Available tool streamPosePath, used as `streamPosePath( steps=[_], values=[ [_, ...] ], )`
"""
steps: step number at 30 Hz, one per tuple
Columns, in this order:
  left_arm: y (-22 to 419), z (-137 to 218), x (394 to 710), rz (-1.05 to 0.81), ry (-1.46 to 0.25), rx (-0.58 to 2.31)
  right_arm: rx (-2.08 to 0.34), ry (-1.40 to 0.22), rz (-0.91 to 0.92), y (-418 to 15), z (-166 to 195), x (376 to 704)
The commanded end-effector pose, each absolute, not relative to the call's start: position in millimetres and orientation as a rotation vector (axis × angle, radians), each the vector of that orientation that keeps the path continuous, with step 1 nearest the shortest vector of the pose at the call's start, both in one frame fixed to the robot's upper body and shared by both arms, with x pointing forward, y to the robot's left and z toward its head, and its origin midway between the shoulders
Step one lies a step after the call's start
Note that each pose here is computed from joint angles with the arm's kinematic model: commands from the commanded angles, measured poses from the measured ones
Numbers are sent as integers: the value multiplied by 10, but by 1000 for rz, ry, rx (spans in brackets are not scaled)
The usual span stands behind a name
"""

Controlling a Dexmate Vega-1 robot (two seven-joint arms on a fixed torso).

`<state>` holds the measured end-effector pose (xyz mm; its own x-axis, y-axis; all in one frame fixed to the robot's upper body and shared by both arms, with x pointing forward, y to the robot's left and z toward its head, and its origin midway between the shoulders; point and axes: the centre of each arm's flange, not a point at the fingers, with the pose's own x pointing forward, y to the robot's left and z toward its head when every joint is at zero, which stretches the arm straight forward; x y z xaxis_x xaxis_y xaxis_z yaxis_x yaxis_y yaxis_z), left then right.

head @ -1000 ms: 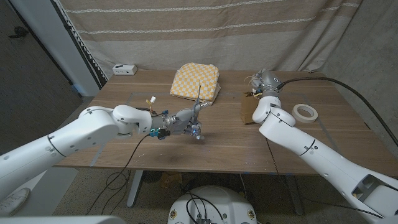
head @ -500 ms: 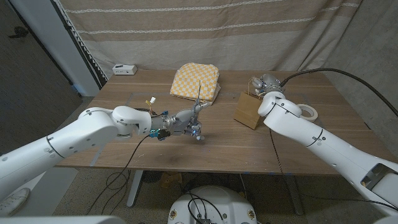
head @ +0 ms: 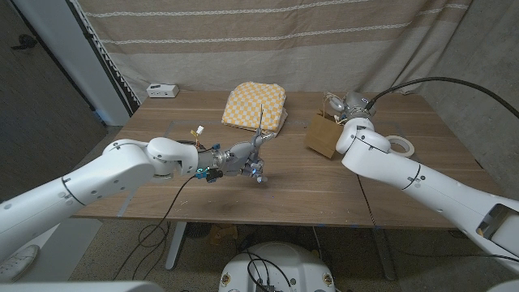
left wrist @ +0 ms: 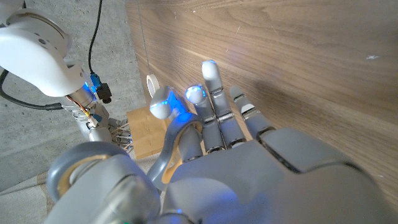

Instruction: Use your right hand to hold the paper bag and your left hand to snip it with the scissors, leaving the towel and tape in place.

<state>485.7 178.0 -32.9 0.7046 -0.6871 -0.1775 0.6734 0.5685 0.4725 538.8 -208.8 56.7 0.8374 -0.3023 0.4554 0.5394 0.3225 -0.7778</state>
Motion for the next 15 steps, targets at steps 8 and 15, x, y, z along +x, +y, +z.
streamPosePath(
  steps=[8, 15],
  values=[
    [1793, -345, 4884, -796, -16, 535, -1072, -101, -379, -2162, 517, 5596],
    [1796, -346, 4896, -799, -13, 536, -1005, -122, -395, -2196, 491, 5598]
  ],
)
